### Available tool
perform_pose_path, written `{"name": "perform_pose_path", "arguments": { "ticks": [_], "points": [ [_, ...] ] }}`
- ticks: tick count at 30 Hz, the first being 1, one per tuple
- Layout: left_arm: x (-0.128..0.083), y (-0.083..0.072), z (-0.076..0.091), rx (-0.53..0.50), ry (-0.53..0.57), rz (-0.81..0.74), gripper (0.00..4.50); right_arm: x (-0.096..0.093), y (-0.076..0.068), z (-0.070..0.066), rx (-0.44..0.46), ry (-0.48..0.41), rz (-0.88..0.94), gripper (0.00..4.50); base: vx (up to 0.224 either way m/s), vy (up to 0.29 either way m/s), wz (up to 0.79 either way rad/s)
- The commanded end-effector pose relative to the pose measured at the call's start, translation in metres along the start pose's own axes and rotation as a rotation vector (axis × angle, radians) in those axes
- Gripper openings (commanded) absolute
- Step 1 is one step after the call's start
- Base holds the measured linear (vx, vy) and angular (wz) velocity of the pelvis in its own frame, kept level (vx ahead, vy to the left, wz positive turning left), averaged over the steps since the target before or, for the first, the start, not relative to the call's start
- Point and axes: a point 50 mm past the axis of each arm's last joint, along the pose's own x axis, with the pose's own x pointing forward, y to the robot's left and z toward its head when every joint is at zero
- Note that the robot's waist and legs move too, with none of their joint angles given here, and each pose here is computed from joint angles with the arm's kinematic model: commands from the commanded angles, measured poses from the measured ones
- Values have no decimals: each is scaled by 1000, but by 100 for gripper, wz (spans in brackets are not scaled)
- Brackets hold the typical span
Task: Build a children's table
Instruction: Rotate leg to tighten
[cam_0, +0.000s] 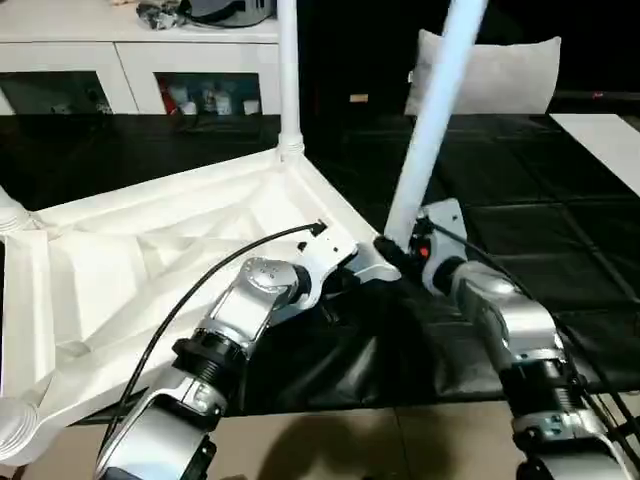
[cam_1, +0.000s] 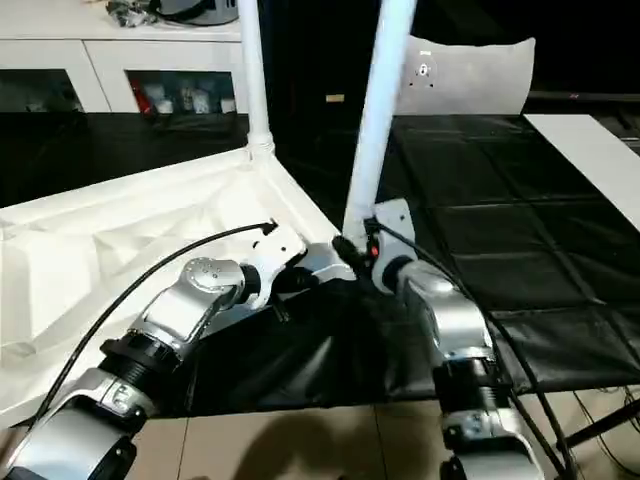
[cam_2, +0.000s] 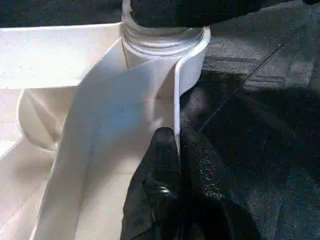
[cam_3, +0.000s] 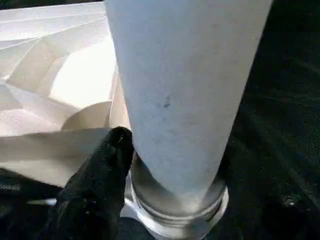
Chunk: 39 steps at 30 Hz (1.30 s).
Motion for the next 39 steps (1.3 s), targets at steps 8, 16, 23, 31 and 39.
{"name": "perform_pose_path", "arguments": {
  "ticks": [8,16,23,31,39],
  "points": [
    [-13,2,-16,60,23,-109,0,-17,-18,-3,-51,61,120,376,0,0,0],
    [-28,0,-23,180,30,-286,0,-40,-23,6,-132,23,370,376,0,0,0],
    [-38,-6,-24,225,34,-449,0,-49,-19,5,-159,9,507,306,0,0,0],
    [-41,-6,-25,240,38,-488,0,-50,-11,-2,-120,39,592,252,0,0,0],
    [-41,-6,-25,227,39,-492,0,-52,-9,-6,-101,59,617,201,0,0,0]
  ]
}}
